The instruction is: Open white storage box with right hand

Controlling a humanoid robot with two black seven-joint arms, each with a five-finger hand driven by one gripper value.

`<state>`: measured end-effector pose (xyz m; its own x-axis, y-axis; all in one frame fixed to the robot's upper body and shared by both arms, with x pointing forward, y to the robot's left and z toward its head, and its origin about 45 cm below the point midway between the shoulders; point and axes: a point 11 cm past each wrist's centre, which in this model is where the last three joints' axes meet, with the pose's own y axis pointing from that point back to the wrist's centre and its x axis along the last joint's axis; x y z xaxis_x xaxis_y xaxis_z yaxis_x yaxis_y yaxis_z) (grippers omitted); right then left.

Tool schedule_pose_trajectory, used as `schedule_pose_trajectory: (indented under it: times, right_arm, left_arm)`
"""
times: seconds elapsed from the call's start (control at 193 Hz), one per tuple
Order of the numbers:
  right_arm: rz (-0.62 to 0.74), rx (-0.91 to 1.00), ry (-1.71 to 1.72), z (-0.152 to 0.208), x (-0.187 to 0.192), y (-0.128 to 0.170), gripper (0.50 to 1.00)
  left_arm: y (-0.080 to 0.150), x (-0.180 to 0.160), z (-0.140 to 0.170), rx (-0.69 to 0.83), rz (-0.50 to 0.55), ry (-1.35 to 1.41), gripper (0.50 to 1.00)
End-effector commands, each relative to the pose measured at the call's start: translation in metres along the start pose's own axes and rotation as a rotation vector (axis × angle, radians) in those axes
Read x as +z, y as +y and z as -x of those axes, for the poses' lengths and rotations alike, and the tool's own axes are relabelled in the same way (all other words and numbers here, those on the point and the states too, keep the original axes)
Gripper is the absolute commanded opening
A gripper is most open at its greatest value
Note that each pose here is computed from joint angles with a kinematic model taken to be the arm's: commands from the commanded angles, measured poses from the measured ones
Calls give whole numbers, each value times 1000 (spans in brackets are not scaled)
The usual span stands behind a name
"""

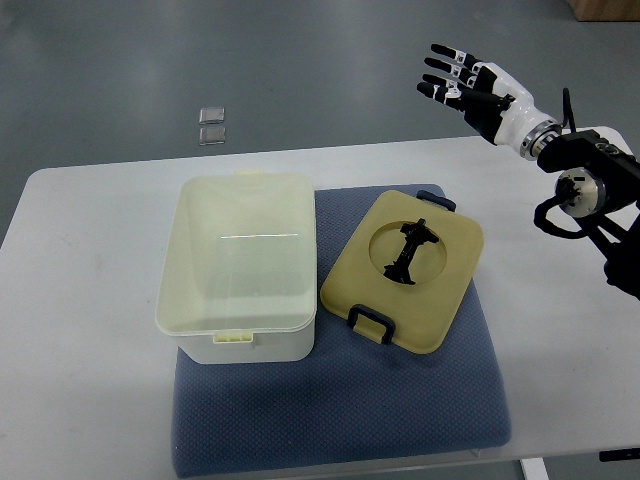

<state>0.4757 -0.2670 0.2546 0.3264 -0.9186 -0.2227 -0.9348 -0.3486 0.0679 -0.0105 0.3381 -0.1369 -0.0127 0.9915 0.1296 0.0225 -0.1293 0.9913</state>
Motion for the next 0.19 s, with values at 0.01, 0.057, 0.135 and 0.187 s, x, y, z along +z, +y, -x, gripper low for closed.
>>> schedule_pose_trajectory:
  times: [0.01,0.057,0.135,0.187]
  right_arm:
    - [9,-2,-17,2,8,1,930]
    - [13,-11,-30,8,13,-1,930]
    - [20,-18,-42,14,19,-2,930]
    - [34,-20,-43,16,26,-1,930]
  left_arm:
    - [0,0,0,0,-1,0,1000]
    - [0,0,0,0,-1,0,1000]
    - [0,0,0,0,-1,0,1000]
    - [0,0,0,0,-1,0,1000]
